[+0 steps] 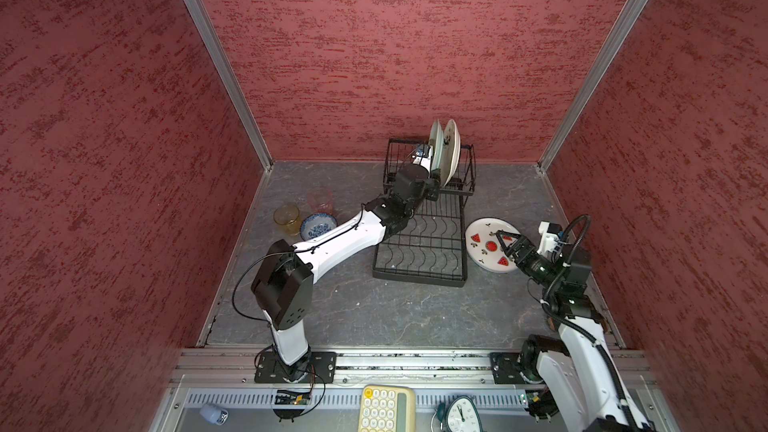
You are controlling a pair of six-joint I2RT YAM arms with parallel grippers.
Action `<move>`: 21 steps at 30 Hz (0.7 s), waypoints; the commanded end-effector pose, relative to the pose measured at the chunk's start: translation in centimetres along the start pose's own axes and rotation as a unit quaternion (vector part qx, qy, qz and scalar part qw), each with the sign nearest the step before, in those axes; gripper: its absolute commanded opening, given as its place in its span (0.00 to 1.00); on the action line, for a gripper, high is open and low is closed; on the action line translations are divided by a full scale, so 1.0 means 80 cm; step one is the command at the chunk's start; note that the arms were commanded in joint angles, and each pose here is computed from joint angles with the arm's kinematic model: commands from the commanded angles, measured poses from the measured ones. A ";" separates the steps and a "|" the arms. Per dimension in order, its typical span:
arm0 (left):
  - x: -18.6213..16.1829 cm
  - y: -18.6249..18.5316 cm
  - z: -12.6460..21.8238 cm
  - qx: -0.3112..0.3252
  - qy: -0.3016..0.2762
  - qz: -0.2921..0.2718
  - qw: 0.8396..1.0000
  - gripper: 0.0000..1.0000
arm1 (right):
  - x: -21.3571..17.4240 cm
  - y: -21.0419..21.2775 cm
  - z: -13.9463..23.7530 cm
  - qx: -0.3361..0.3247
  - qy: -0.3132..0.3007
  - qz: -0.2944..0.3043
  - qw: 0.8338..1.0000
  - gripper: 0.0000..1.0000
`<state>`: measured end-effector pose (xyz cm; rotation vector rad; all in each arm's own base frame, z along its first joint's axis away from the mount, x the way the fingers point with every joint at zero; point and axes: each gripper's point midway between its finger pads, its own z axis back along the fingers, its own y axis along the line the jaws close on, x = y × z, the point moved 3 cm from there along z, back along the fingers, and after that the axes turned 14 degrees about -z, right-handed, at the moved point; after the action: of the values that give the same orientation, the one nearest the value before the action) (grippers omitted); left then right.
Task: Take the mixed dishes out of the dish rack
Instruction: 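Close the left gripper on the rim of the pale green plate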
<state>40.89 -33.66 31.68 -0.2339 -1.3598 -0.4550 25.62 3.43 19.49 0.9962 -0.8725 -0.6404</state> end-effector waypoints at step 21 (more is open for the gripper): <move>0.001 0.006 -0.029 -0.001 -0.006 -0.005 1.000 0.30 | 0.004 -0.005 0.000 -0.007 -0.011 0.009 1.000 0.99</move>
<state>42.33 -34.51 30.51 -0.2391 -1.3476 -0.4812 25.69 3.37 19.34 0.9921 -0.8692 -0.6465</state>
